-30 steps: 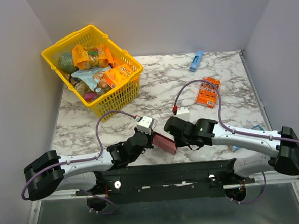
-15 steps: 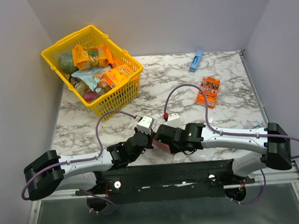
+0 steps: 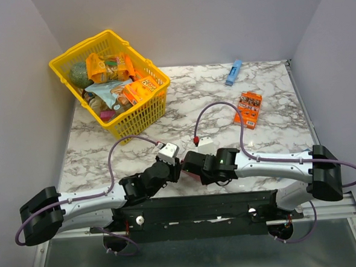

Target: Fold the paper box

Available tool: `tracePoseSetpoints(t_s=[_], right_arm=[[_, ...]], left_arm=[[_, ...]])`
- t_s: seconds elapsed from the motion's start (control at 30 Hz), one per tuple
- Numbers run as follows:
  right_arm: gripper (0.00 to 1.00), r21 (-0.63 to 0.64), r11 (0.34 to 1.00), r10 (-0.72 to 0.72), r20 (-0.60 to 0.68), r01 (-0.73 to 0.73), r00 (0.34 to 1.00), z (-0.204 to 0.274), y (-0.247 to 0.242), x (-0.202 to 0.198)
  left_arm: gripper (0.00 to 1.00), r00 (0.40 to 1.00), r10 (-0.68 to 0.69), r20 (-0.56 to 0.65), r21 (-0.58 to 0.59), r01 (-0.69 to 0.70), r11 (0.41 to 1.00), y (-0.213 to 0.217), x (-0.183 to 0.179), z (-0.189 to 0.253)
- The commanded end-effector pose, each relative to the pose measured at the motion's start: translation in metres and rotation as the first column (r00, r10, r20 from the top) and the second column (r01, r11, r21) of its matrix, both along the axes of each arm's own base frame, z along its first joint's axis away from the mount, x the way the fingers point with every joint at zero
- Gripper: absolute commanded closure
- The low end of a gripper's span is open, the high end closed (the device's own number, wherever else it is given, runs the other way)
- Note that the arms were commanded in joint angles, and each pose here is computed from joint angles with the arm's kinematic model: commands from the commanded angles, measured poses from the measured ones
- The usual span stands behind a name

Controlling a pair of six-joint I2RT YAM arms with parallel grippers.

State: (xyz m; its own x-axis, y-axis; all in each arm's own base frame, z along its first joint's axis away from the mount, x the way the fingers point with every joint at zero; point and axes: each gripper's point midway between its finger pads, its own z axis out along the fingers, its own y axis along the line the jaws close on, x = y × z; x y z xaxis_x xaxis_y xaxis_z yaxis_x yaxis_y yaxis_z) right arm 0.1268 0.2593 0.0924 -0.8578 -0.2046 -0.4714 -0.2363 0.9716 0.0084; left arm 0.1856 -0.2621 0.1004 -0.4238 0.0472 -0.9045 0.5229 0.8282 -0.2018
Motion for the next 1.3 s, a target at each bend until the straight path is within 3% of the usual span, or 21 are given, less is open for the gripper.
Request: tracePoseSetpoints(t_s=[0.0,0.3,0.43,0.6,0.93,1.2,1.27], right_arm=[[0.98,-0.129,0.991,-0.033,-0.074,0.024,0.997,-0.028,-0.025,-0.015],[0.98,-0.126,0.992,-0.036,-0.070,0.027,0.997,-0.027,-0.024,-0.015],[0.98,-0.125,0.992,-0.037,-0.074,0.028,0.997,-0.027,-0.024,-0.015],[0.98,-0.118,0.993,-0.037,-0.068,0.029,0.997,-0.026,-0.023,-0.014],[0.98,-0.108,0.994,-0.038,-0.066,0.031,0.997,-0.026,-0.022,-0.014],[0.98,-0.104,0.994,-0.038,-0.063,0.031,0.997,-0.025,-0.023,-0.014],[0.98,-0.104,0.994,-0.039,-0.063,0.033,0.997,-0.025,-0.023,-0.014]], left_arm=[[0.59,0.999,-0.039,0.002,0.016,0.039,0.999,0.011,-0.010,-0.006],[0.52,1.000,0.015,-0.014,-0.102,-0.017,0.995,0.020,-0.009,0.016],[0.46,0.994,0.065,-0.093,-0.243,-0.086,0.966,0.021,0.005,0.037],[0.38,0.982,0.026,-0.186,-0.367,-0.094,0.925,0.012,0.017,0.049],[0.29,0.968,-0.018,-0.249,-0.363,-0.076,0.929,-0.003,0.019,0.035],[0.30,0.958,-0.016,-0.286,-0.343,-0.087,0.935,-0.009,0.023,0.019],[0.35,0.956,-0.016,-0.294,-0.340,-0.088,0.936,-0.010,0.023,0.015]])
